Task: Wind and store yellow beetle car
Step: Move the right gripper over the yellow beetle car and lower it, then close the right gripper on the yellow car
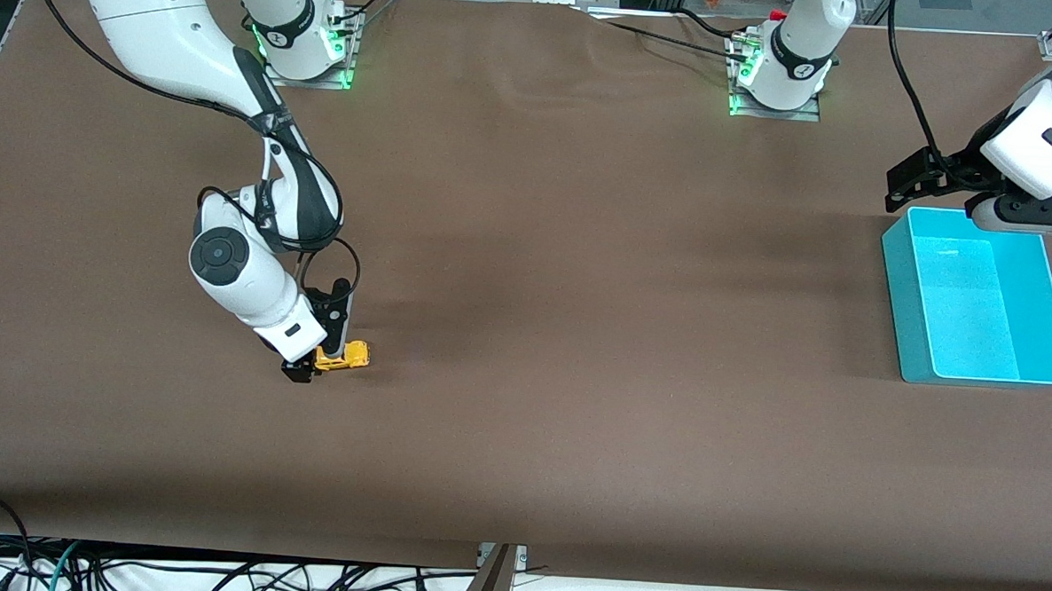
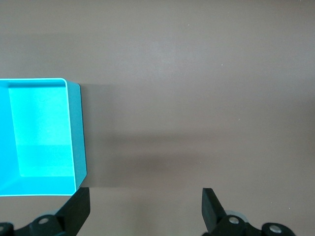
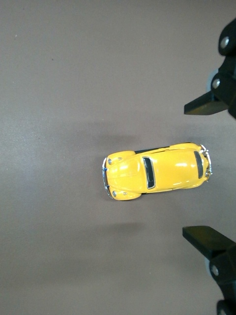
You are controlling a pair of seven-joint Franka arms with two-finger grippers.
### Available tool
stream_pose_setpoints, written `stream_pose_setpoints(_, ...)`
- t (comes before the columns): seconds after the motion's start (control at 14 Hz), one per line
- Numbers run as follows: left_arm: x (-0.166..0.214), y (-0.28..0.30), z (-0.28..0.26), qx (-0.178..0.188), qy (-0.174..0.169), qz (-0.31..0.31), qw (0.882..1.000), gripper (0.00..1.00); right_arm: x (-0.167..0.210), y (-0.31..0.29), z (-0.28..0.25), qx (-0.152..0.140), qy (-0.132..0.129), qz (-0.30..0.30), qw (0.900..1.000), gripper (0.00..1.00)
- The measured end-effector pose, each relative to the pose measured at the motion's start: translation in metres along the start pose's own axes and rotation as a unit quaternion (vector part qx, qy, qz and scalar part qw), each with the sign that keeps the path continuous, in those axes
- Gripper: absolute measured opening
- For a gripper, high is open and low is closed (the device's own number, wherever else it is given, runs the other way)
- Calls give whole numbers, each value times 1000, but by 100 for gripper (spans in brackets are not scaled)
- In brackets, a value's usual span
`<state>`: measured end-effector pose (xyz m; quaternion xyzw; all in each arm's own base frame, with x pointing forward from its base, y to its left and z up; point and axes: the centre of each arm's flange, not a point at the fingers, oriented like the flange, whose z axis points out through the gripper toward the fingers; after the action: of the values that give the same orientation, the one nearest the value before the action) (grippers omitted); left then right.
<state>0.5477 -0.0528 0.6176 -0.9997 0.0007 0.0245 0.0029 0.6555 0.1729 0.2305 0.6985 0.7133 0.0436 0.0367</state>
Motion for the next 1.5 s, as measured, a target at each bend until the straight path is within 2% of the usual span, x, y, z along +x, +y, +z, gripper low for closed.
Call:
stream_pose_setpoints(1.15, 0, 0, 1, 0, -4, 0, 1000, 100, 8, -2, 30, 9, 7, -56, 998, 99)
stream_pose_setpoints(1.22, 0, 0, 1, 1, -6, 0, 1000, 100, 9, -3, 31, 10, 7, -58, 998, 94)
stream_pose_setpoints(1.29, -1, 0, 2, 1, -9, 0, 1000, 100, 9, -3, 31, 10, 8, -61, 998, 94)
stream_pose_setpoints(1.43, -1, 0, 4, 1, -11, 0, 1000, 100, 9, -3, 31, 10, 8, -62, 998, 80)
stream_pose_setpoints(1.5, -1, 0, 5, 1, -11, 0, 1000, 100, 9, -3, 31, 10, 8, -62, 998, 80)
